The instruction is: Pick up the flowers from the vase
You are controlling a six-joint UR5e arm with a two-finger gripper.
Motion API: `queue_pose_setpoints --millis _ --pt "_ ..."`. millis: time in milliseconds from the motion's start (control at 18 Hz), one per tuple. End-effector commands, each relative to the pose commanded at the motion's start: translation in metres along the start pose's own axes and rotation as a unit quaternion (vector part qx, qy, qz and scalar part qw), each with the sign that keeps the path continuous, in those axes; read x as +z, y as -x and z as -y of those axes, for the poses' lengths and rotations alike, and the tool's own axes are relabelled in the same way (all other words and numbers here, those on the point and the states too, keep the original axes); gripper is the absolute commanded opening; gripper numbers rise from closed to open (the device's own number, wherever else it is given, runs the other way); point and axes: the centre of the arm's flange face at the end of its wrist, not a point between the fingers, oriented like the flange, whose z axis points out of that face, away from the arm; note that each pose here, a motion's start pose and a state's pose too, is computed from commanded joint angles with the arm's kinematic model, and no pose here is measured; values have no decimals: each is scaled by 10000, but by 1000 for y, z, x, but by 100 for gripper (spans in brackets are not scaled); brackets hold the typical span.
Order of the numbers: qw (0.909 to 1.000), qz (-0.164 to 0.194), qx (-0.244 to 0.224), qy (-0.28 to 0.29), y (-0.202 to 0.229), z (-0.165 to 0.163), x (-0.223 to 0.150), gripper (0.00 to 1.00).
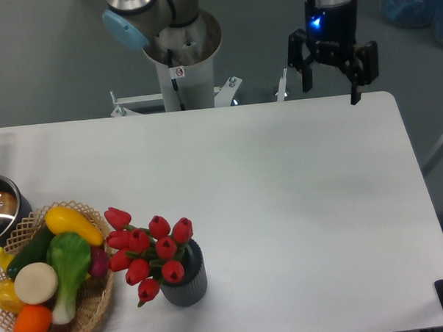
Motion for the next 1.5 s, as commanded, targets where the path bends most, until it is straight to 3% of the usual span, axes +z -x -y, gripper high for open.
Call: queue_pose_setpoints --millis 278,444,556,722,944,1222,1500 --pt "10000 14 -66 4 0 1 -1 100" --pt "9988 107 -482 -68 0 4 0 100" --pt "9957 202 -793 -445 0 13 3 100" --pt "9819 79 -1592 -1018 -4 22 7 100" --pt "9681 183 -1988 -1512 -12 27 24 100" --pt "9585 -3 -2008 -2024 -15 36 39 100" --pt "9603 -235 -1827 -2096 -20 60 54 100"
